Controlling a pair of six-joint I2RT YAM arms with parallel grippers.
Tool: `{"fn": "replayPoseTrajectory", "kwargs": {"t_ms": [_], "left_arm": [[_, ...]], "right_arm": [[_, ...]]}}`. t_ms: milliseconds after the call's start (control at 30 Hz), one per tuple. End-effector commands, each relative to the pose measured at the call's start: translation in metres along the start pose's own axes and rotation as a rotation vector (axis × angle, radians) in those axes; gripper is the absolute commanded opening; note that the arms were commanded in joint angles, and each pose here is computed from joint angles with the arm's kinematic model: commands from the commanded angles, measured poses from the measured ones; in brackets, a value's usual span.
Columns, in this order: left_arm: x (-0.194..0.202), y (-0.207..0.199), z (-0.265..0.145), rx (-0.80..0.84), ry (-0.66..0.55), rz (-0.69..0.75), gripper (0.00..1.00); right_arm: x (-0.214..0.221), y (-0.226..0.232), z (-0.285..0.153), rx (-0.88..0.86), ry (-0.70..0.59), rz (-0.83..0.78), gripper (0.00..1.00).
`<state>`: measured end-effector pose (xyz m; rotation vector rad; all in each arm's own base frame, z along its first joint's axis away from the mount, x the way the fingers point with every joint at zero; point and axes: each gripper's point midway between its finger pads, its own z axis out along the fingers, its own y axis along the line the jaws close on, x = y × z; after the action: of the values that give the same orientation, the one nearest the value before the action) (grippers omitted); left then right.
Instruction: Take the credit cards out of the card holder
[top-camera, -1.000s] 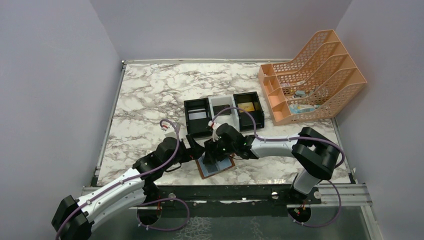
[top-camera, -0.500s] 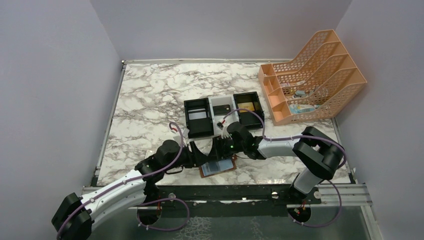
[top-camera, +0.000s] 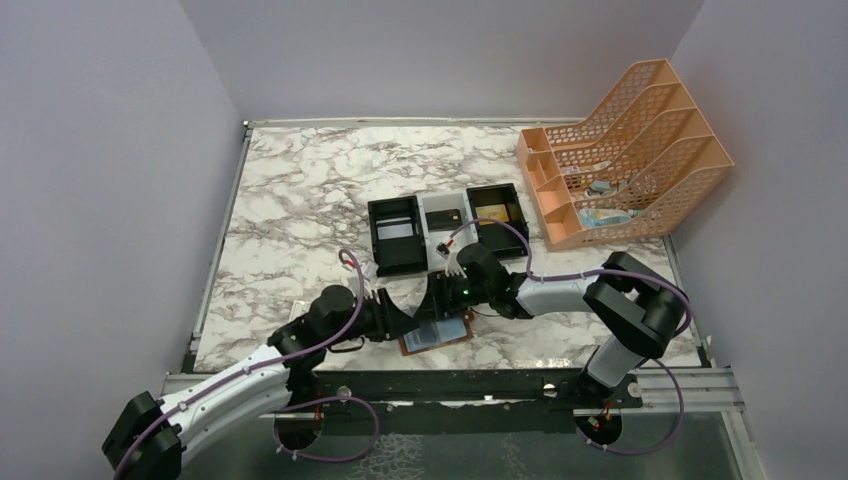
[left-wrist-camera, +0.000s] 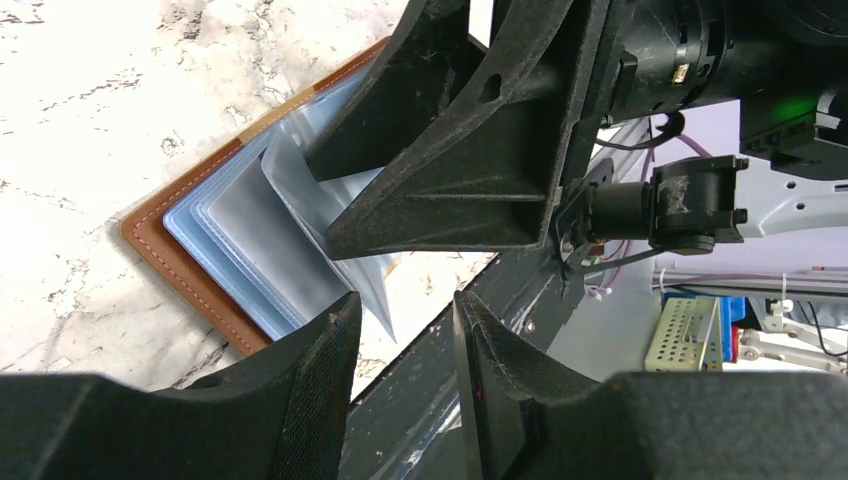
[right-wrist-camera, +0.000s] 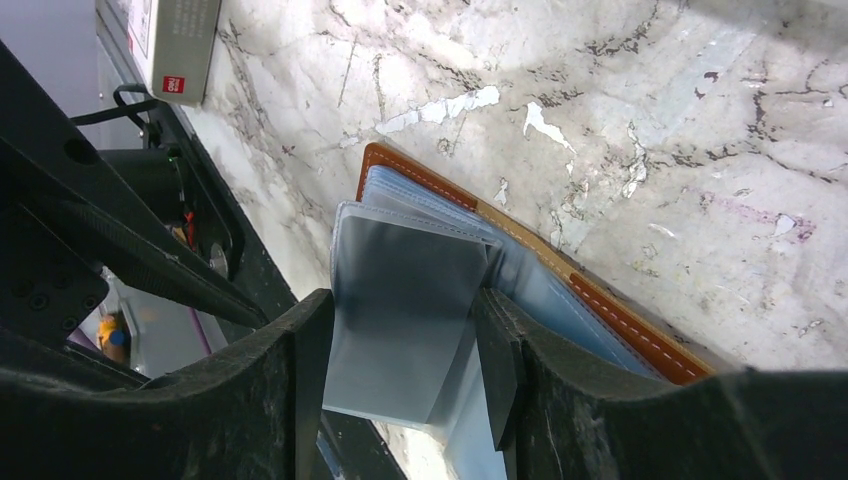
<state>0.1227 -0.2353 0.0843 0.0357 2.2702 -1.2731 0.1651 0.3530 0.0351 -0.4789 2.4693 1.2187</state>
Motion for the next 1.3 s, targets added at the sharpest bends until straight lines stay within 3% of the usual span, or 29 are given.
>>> {"fn": "replayPoseTrajectory", "kwargs": {"t_ms": [0,200,733,1100,1267], "left_arm": [[0.002,-0.001,0.004,0.005,0.025,0.014,0.41],[0.008,0.002,0.015,-0.037,0.08,0.035,0.38],[0.01,-0.007,0.03,0.006,0.069,0.055,0.36],[0.003,-0.011,0.035,0.009,0.045,0.054,0.38],[0.005,-0.014,0.04,0.014,0.063,0.06,0.39]], "right_arm": [[0.034,-0.03,-0.004,0.091,0.097,0.059,0.54],[0.035,-0.028,-0.001,0.081,0.1,0.073,0.54],[0.029,-0.018,-0.004,0.045,0.089,0.077,0.54],[0.007,0.015,-0.018,-0.028,0.057,0.017,0.72],[-0.005,0.013,-0.026,0.026,0.006,0.012,0.75]]}}
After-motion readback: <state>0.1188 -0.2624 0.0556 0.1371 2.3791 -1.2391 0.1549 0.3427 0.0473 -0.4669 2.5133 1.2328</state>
